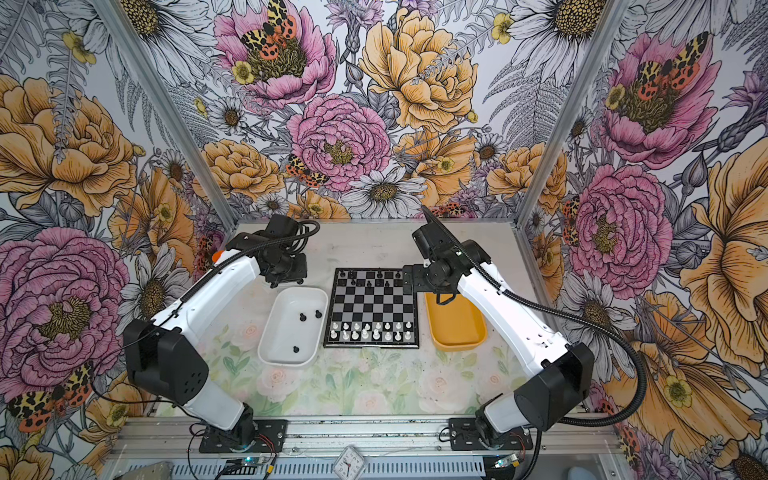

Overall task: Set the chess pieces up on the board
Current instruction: 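Lift the tall black piece out of the white tray with the left gripper, then carry the tall black piece over the board's farthest row with the left gripper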

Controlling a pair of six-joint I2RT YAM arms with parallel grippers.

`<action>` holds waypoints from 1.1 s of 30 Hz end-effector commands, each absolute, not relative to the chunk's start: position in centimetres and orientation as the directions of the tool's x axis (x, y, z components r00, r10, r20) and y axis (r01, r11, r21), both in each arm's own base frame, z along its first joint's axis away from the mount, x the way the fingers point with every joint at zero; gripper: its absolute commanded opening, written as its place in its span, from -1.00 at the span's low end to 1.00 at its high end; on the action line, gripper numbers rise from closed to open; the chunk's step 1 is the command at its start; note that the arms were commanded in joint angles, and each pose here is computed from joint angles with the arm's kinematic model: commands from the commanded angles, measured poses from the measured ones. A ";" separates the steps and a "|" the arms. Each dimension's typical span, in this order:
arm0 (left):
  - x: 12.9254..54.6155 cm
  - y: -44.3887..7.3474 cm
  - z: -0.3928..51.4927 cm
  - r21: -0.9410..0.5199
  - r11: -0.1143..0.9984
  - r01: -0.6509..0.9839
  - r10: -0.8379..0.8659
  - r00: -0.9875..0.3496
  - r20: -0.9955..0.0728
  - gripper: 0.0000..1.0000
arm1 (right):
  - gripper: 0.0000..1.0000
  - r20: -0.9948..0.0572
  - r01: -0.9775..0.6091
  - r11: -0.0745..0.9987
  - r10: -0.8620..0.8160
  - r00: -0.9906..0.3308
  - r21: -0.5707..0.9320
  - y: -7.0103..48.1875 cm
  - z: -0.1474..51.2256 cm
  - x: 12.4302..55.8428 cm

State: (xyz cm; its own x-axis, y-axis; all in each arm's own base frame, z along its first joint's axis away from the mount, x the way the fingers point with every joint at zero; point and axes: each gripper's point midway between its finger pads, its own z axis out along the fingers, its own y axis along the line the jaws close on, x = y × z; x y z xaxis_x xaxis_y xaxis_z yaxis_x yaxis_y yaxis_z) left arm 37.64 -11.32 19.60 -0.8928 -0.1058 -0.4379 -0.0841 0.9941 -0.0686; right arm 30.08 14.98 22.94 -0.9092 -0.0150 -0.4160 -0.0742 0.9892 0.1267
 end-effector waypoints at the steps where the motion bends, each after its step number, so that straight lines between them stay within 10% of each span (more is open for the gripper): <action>1: 38.8 -12.8 19.7 -0.025 0.999 -0.032 -0.039 -0.902 -0.430 -0.87 | 0.99 -0.465 -0.038 0.991 0.028 -0.885 0.132 13.8 24.7 29.7; 33: 46.9 -29.4 12.6 -0.038 0.972 0.230 0.197 -0.898 -0.395 -0.87 | 0.99 -0.432 0.030 0.990 0.088 -0.898 0.139 11.5 23.2 27.4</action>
State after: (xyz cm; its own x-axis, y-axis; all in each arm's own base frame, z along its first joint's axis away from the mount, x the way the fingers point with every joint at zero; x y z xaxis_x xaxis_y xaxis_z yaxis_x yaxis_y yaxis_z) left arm 47.32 -28.71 12.80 -0.8949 0.1796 -0.4084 0.2077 0.9779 -0.0251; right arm 27.75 12.20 22.62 -0.9082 0.0743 -0.4119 0.0203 0.9908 0.1339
